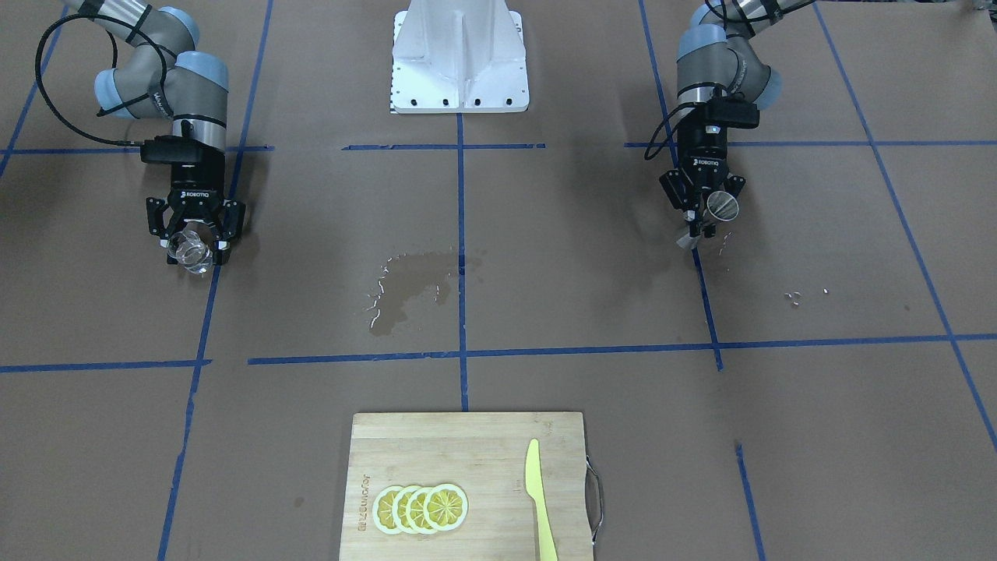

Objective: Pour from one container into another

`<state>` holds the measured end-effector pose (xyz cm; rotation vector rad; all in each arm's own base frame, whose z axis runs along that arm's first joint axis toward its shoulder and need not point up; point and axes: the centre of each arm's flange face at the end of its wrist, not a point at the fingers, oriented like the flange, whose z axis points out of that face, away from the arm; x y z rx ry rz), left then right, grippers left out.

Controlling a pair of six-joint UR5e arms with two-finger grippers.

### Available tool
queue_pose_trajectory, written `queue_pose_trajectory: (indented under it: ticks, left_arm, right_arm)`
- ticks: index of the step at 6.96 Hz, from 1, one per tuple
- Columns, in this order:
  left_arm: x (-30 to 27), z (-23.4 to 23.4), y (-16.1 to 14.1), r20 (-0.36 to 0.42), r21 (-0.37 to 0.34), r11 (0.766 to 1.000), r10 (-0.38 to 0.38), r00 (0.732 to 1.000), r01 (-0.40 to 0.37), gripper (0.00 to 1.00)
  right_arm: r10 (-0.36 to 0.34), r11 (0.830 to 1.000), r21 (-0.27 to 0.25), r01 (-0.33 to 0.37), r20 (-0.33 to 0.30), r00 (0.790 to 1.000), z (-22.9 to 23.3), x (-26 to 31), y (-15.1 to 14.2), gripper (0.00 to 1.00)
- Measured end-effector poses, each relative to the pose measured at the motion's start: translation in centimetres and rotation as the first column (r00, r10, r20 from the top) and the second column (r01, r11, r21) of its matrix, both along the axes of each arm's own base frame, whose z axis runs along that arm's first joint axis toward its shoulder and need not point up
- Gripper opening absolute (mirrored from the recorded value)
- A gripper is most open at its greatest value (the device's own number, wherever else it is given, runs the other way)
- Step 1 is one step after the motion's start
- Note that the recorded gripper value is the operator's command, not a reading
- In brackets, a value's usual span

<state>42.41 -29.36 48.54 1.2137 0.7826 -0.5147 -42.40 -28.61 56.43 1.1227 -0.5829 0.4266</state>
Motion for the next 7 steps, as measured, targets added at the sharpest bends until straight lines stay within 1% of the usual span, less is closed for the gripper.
queue_pose_trajectory:
  ticks: [1,2,3,5,7]
  left_arm:
    - [0.0,0.0,0.0,-0.001,0.0,1.0,0.0,1.0,0.0,0.0]
    - [0.0,-0.1,0.0,-0.001,0.0,1.0,0.0,1.0,0.0,0.0]
    - [0.0,-0.2,0.0,-0.002,0.001,1.0,0.0,1.0,0.0,0.0]
    - [0.2,-0.6,0.1,-0.004,0.004,1.0,0.005,1.0,-0.005,0.0]
    - [0.5,-3.8,0.1,0.035,0.043,0.999,0.024,0.999,-0.025,0.0]
  right_arm:
    - [-0.005,1.0,-0.002,0.005,0.006,1.0,0.0,0.1,0.0,0.28]
    - [-0.02,1.0,0.001,0.02,0.019,1.0,-0.3,0.2,0.0,0.21]
    - [-0.041,0.999,0.013,0.04,0.025,0.999,-0.8,0.5,-0.1,0.2]
    - [-0.052,0.998,0.042,0.051,0.025,0.998,-3.0,1.2,-1.2,0.18]
    - [-0.068,0.995,0.077,0.066,0.023,0.997,-6.8,1.3,-2.1,0.2]
